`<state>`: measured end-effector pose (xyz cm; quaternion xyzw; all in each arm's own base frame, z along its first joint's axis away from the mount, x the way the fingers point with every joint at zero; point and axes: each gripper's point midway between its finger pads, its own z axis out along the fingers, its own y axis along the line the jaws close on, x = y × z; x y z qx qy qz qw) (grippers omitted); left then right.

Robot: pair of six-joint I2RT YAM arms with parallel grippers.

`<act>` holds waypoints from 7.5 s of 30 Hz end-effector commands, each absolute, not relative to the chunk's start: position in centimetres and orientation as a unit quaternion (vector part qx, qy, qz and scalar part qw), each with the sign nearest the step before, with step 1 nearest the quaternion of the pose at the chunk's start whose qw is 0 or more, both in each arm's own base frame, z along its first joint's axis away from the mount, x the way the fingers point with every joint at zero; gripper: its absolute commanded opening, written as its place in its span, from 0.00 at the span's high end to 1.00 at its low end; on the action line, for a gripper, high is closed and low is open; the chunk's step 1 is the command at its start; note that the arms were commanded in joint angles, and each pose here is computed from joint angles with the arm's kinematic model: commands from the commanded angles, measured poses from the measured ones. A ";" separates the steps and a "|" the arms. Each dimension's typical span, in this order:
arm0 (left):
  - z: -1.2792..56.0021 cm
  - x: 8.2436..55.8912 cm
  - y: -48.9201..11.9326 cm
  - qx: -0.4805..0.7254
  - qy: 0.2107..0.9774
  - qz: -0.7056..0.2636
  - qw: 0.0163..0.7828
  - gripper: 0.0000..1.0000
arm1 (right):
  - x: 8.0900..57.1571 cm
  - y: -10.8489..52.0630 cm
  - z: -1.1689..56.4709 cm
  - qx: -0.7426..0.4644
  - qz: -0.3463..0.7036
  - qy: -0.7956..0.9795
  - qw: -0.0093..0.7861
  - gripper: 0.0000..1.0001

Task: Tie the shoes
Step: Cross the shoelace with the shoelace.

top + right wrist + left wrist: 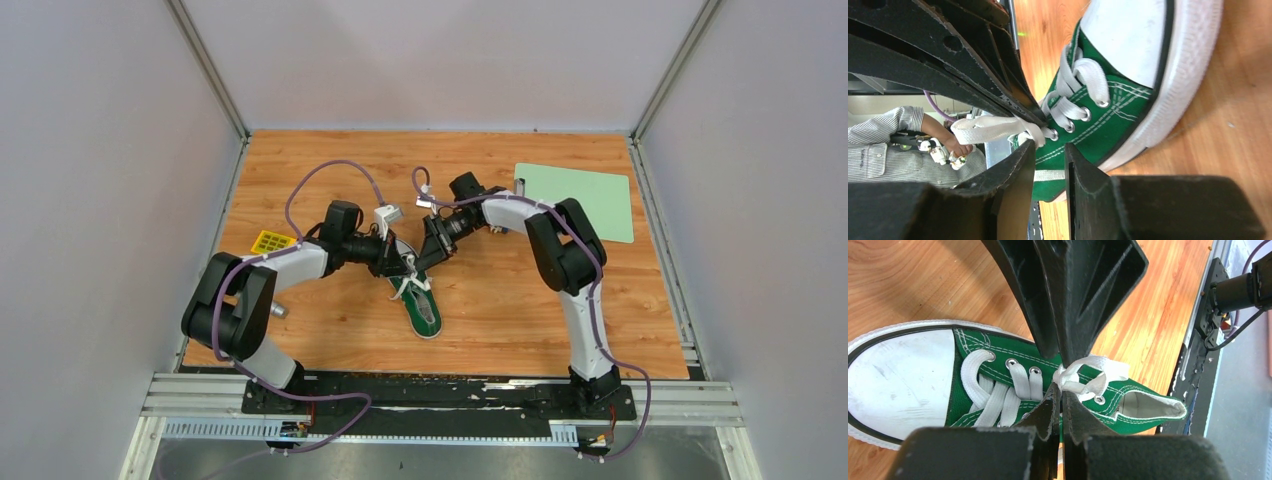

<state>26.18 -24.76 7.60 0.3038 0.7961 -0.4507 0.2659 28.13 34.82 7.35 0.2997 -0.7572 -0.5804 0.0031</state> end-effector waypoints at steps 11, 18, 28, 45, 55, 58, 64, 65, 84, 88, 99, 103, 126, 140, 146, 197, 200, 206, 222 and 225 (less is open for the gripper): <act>10.0 26.3 -24.8 0.359 0.765 -0.436 0.309 1.00 | 30.3 34.0 7.7 0.329 -0.535 -0.776 -0.065 0.71; 9.6 26.5 -24.9 0.358 0.770 -0.422 0.317 1.00 | 29.8 35.9 7.3 0.343 -0.548 -0.761 -0.049 0.70; 9.3 26.4 -24.4 0.367 0.778 -0.398 0.318 1.00 | 28.1 36.5 9.6 0.348 -0.602 -0.718 -0.025 0.71; 9.6 26.0 -24.5 0.356 0.779 -0.407 0.317 1.00 | 27.0 37.0 8.7 0.351 -0.604 -0.715 -0.007 0.71; 9.6 25.9 -24.6 0.366 0.774 -0.407 0.320 1.00 | 28.5 35.5 9.9 0.340 -0.601 -0.723 -0.032 0.71; 9.6 25.9 -24.6 0.363 0.774 -0.410 0.317 1.00 | 28.2 35.5 9.8 0.337 -0.609 -0.717 -0.024 0.71; 9.8 26.0 -24.7 0.351 0.780 -0.412 0.313 0.81 | 27.7 35.8 9.6 0.340 -0.614 -0.712 -0.016 0.73; 9.8 26.0 -24.7 0.350 0.781 -0.412 0.312 0.79 | 27.7 35.8 9.6 0.340 -0.614 -0.712 -0.015 0.73; 9.4 25.5 -25.6 0.347 0.776 -0.447 0.278 0.66 | 27.0 35.8 9.5 0.343 -0.623 -0.703 -0.007 0.78; 9.4 25.5 -25.6 0.344 0.777 -0.450 0.274 0.66 | 26.9 36.0 9.6 0.344 -0.626 -0.700 -0.005 0.87; 9.0 26.6 -25.1 0.336 0.796 -0.420 0.276 0.86 | 27.1 36.1 9.9 0.346 -0.624 -0.700 -0.009 0.96; 9.0 26.6 -24.8 0.346 0.797 -0.412 0.274 0.94 | 27.2 36.2 10.3 0.347 -0.624 -0.700 -0.012 0.98; 7.6 28.7 -24.6 0.317 0.812 -0.378 0.312 1.00 | 25.3 36.2 11.5 0.336 -0.645 -0.687 0.018 1.00; 7.2 29.3 -24.3 0.337 0.817 -0.337 0.325 1.00 | 29.5 34.7 9.2 0.336 -0.551 -0.761 -0.064 0.82; 7.0 28.6 -23.9 0.345 0.825 -0.313 0.320 1.00 | 31.1 35.2 6.8 0.338 -0.517 -0.783 -0.074 0.78; 7.1 27.5 -24.6 0.350 0.820 -0.339 0.302 1.00 | 25.7 36.4 11.9 0.351 -0.618 -0.704 -0.014 0.95; 7.4 27.5 -25.4 0.347 0.810 -0.361 0.305 1.00 | 25.7 36.6 11.4 0.346 -0.616 -0.708 -0.008 0.95; 7.8 26.8 -26.4 0.344 0.792 -0.403 0.303 1.00 | 26.1 36.8 10.7 0.336 -0.606 -0.720 -0.005 0.89; 7.3 26.6 -26.0 0.352 0.795 -0.394 0.299 1.00 | 29.3 33.3 8.2 0.304 -0.552 -0.775 -0.049 0.75; 7.5 26.5 -26.0 0.353 0.794 -0.395 0.300 1.00 | 29.9 34.8 8.0 0.321 -0.549 -0.769 -0.054 0.76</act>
